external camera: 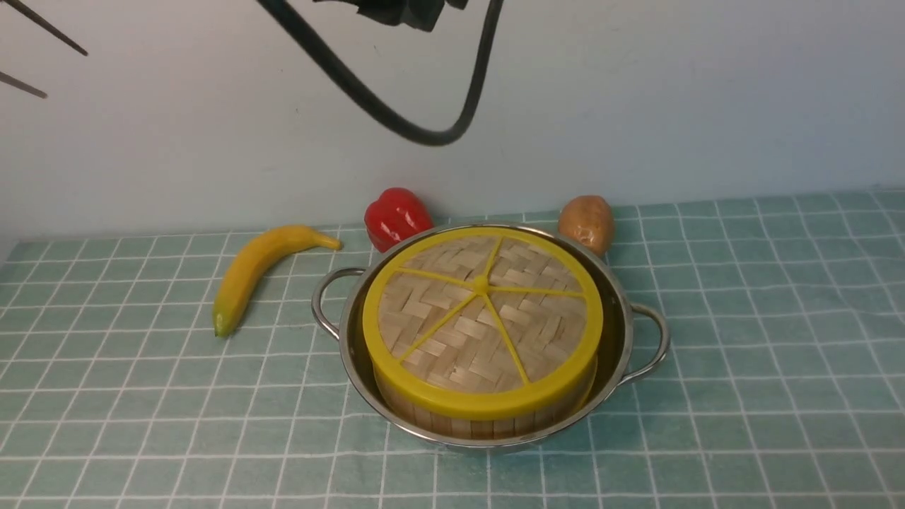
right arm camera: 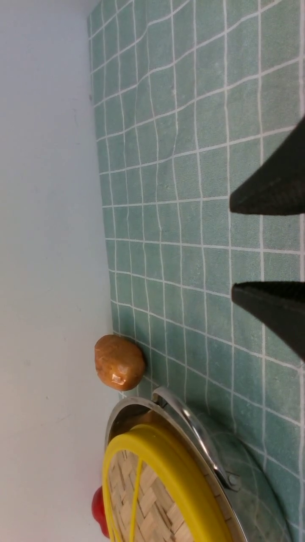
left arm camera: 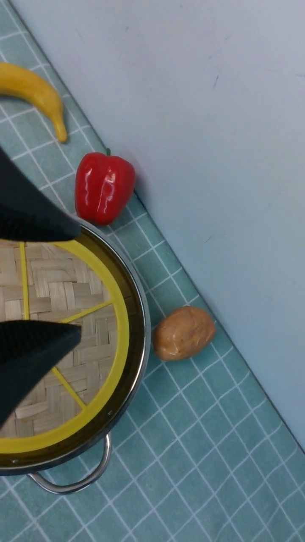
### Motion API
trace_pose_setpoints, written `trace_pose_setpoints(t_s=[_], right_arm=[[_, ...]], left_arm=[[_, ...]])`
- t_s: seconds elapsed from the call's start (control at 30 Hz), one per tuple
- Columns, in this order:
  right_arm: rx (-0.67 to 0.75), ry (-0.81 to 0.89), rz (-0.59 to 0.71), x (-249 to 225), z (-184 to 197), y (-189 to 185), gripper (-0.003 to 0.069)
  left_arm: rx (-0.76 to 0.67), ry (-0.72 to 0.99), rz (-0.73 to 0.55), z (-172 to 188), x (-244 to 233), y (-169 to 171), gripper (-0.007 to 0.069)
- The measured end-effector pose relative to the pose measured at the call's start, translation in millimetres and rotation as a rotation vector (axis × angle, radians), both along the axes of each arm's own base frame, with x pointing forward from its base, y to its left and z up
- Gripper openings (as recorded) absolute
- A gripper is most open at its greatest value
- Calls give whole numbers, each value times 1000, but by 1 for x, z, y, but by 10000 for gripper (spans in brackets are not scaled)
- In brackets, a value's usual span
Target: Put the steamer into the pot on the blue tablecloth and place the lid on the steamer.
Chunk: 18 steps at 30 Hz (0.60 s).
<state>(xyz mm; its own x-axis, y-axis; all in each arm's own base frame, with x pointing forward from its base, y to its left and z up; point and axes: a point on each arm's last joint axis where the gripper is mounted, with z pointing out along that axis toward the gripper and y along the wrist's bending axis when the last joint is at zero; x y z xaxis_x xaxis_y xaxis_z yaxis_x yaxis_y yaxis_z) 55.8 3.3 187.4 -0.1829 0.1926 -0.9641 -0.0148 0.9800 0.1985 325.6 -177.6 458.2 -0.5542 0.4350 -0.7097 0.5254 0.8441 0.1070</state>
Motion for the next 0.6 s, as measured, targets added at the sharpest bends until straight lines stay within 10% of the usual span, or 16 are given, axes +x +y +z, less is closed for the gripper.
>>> trace_pose_setpoints(t_s=[0.6], right_arm=[[0,0,0,0,0,0,243]], left_arm=[[217,323,-55,-144,66,-37,253]])
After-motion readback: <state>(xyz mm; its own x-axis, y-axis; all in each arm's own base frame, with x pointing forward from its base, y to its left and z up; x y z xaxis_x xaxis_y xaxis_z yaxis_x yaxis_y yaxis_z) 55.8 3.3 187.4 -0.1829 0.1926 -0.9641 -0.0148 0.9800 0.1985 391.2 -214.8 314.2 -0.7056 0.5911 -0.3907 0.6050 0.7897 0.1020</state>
